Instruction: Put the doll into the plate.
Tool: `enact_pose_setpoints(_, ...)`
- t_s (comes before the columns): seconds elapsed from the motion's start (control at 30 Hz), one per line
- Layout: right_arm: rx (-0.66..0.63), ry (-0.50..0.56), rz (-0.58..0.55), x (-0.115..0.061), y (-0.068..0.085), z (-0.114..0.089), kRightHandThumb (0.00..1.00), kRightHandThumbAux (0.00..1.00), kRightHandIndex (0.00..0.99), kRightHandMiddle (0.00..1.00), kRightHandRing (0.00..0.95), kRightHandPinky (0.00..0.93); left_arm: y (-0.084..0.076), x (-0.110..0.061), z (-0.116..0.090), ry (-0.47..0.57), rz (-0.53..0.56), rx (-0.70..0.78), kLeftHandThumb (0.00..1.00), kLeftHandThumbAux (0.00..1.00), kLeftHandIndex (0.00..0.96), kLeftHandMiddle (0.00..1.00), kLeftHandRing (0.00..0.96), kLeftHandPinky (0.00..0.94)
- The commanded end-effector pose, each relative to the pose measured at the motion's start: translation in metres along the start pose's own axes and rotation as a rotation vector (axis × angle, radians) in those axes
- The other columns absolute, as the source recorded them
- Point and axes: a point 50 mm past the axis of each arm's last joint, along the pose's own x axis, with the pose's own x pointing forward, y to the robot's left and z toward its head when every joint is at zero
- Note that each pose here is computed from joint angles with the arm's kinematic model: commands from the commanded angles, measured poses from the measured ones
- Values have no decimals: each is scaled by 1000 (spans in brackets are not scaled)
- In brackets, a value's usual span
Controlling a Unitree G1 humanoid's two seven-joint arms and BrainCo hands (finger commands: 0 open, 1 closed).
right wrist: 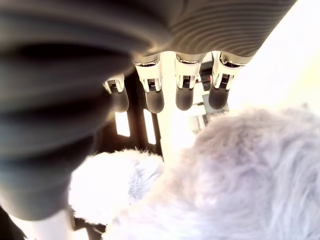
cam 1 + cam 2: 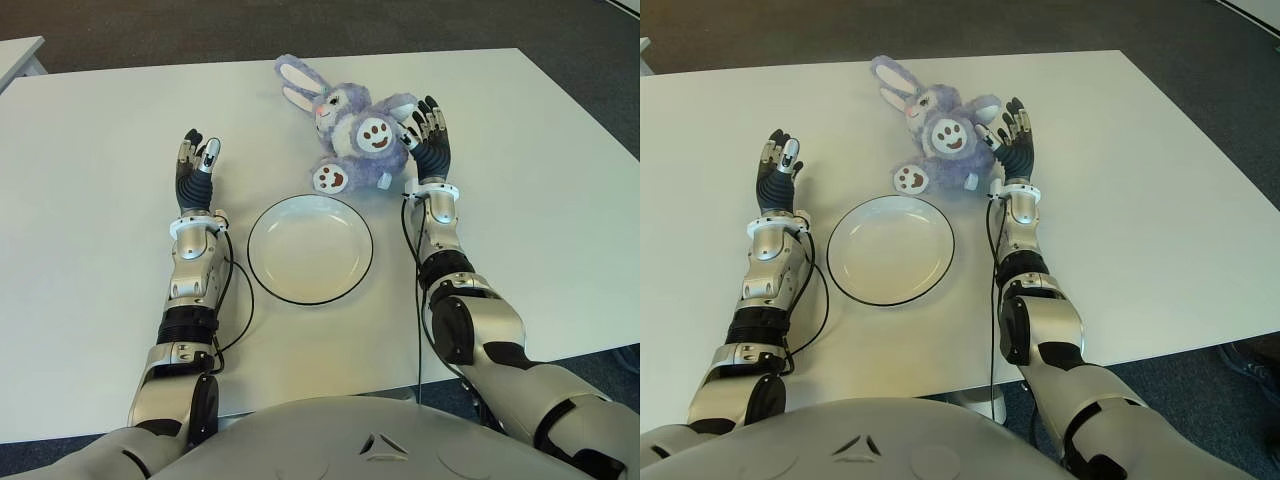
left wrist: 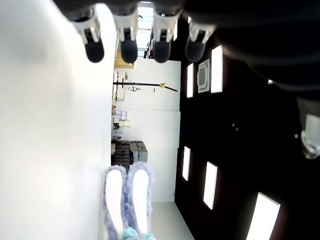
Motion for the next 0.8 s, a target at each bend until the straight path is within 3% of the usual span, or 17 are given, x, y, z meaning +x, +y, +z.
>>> enact_pose_setpoints(0.03, -21, 54, -14, -13, -8, -15, 20, 731, 37, 39, 15, 0, 7, -27, -40, 153, 26, 5, 0, 412, 0, 8, 0, 0)
enact_pose_setpoints(0.8, -27, 27, -4, -8, -9, -6, 57, 737, 43, 39, 16, 21, 5, -25, -40, 149, 26, -10, 0, 412, 0, 11, 0, 0)
